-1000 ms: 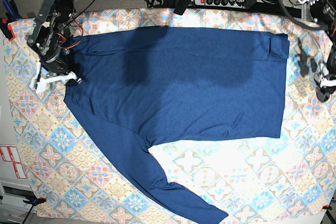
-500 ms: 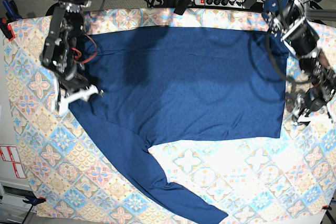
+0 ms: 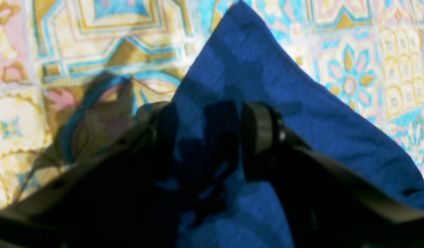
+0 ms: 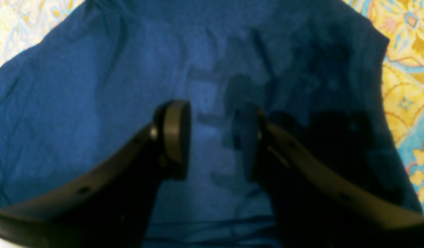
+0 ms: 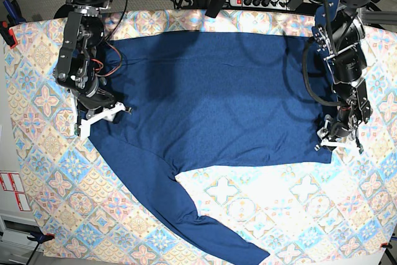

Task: Fold the T-shirt properly
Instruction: 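Move both grippers down the shirt sides and grasp the side edges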

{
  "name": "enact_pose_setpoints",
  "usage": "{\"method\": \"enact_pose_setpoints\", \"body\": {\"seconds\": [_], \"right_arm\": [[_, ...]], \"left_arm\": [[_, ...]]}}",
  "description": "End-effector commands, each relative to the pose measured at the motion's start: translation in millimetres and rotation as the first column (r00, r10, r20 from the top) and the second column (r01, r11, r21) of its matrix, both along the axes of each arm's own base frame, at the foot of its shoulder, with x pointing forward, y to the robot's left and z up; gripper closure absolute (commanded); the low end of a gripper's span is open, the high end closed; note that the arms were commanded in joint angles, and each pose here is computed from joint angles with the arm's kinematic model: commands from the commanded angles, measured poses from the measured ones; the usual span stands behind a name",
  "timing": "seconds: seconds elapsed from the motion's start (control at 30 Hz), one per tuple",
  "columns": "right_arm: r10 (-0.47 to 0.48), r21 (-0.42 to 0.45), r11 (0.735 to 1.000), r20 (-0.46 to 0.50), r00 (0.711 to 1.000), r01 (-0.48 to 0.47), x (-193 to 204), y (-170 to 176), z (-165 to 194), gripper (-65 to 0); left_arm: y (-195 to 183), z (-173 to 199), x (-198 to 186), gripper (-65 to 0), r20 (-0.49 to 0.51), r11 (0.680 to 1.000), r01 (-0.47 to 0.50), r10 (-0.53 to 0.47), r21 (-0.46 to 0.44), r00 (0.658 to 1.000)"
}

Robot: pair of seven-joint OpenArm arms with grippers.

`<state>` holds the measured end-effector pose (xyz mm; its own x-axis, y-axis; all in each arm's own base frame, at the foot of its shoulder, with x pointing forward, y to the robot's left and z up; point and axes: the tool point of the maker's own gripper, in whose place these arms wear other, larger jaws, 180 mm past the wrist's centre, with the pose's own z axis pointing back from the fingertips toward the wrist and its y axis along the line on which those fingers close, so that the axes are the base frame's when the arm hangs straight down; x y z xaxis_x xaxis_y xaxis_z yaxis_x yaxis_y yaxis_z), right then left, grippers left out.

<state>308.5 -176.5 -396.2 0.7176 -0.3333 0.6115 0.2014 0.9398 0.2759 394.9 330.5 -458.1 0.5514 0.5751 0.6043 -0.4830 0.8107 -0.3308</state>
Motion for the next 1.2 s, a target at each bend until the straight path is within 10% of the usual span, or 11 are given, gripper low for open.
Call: {"method": "enact_pose_setpoints", "body": {"seconds": [0.0, 0.5, 0.9, 1.17], "right_arm": [[0.000, -0.004, 1.000, 0.055, 0.998, 0.000, 11, -2, 14, -23.4], [0.000, -0.001, 1.000, 0.055, 0.998, 0.000, 11, -1, 14, -23.4], [0.000, -0.001, 1.000, 0.057, 0.998, 0.000, 12, -1, 15, -23.4], [-0.007, 0.000, 1.000, 0.078, 0.997, 0.007, 26, -4, 21, -23.2]], "left_arm": [[12, 18, 13, -29.8, 0.059, 0.999, -0.014, 0.012, 0.030, 0.998], [25, 16, 8, -29.8, 0.044, 0.994, -0.089, 0.087, 0.061, 0.995], [-39, -12, 3, -28.3, -0.012, 0.998, 0.031, -0.032, -0.060, 0.999], [-31, 9, -3, 0.0, 0.051, 0.995, 0.099, -0.100, 0.008, 0.994]]}}
